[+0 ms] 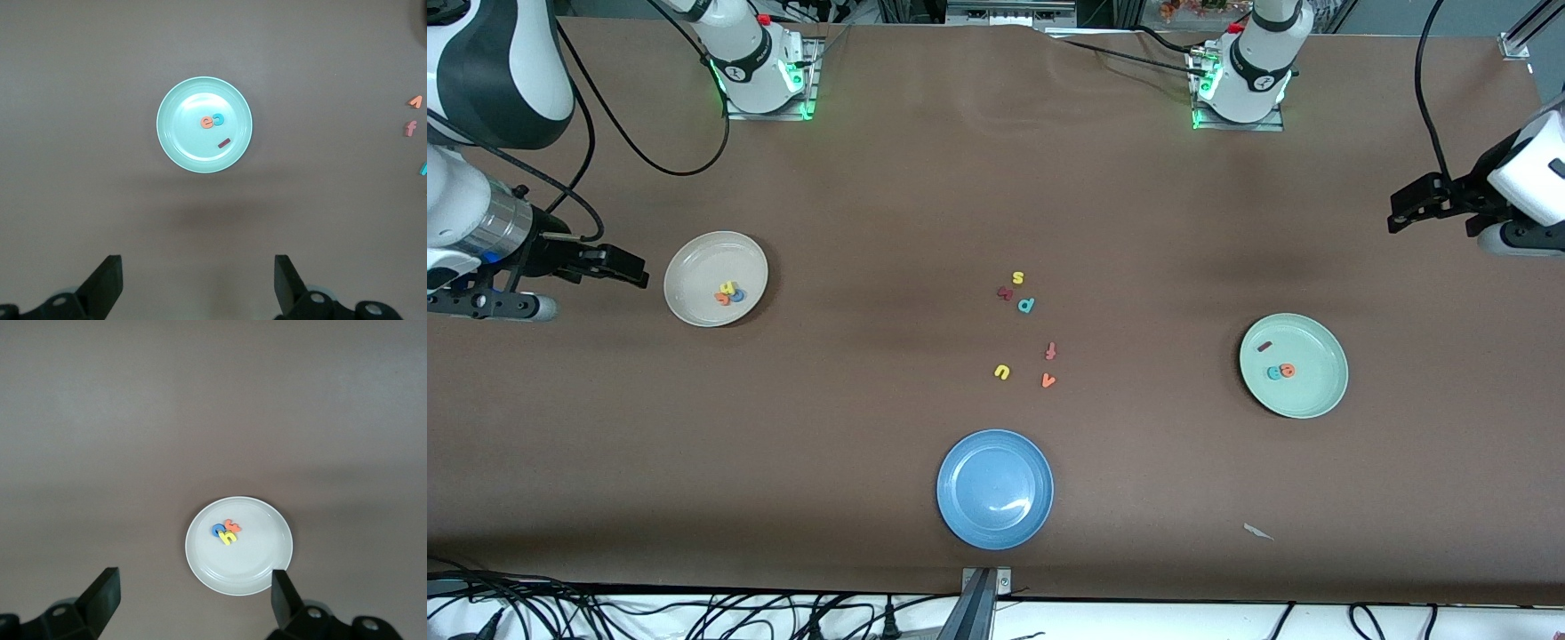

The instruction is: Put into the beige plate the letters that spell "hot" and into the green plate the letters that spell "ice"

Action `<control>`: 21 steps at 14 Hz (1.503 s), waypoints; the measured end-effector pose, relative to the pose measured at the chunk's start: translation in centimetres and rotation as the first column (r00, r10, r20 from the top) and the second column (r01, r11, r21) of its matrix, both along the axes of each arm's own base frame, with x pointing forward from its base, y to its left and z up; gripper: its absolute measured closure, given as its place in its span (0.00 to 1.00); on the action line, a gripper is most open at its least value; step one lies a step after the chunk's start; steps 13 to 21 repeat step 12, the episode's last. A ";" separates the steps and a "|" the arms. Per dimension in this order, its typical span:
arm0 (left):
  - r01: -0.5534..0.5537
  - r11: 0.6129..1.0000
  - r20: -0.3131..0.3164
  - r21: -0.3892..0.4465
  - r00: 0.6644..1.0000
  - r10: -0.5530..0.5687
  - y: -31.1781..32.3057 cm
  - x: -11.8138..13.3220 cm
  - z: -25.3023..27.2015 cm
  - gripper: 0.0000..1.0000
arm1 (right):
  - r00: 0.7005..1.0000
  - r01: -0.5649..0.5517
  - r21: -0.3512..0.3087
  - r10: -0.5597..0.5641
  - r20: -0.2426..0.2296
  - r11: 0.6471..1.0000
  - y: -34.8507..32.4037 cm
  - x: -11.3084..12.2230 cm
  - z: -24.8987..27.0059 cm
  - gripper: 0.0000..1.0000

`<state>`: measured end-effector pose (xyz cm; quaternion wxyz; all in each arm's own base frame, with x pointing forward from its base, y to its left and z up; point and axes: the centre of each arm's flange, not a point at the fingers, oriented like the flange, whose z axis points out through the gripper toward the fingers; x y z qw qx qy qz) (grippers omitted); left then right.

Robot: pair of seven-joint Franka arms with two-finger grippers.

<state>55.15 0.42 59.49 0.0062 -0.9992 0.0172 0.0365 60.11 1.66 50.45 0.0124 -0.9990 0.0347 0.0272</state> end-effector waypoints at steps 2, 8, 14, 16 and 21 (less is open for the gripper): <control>0.000 1.000 0.004 0.000 1.000 0.000 0.0 -0.6 0.3 0.00 | 1.000 -0.004 0.000 0.004 0.001 1.000 0.2 0.0 0.0 0.00; 0.005 1.000 -0.006 0.000 1.000 -0.005 -0.3 -1.3 0.2 0.00 | 1.000 -0.006 0.000 0.006 0.001 1.000 0.4 0.0 0.1 0.00; 0.002 1.000 -0.029 0.000 1.000 -0.002 -0.2 -1.5 0.0 0.00 | 1.000 -0.008 0.000 0.008 0.001 1.000 0.5 0.0 0.1 0.00; 0.002 1.000 -0.029 0.000 1.000 -0.002 -0.2 -1.5 0.0 0.00 | 1.000 -0.008 0.000 0.008 0.001 1.000 0.5 0.0 0.1 0.00; 0.002 1.000 -0.029 0.000 1.000 -0.002 -0.2 -1.5 0.0 0.00 | 1.000 -0.008 0.000 0.008 0.001 1.000 0.5 0.0 0.1 0.00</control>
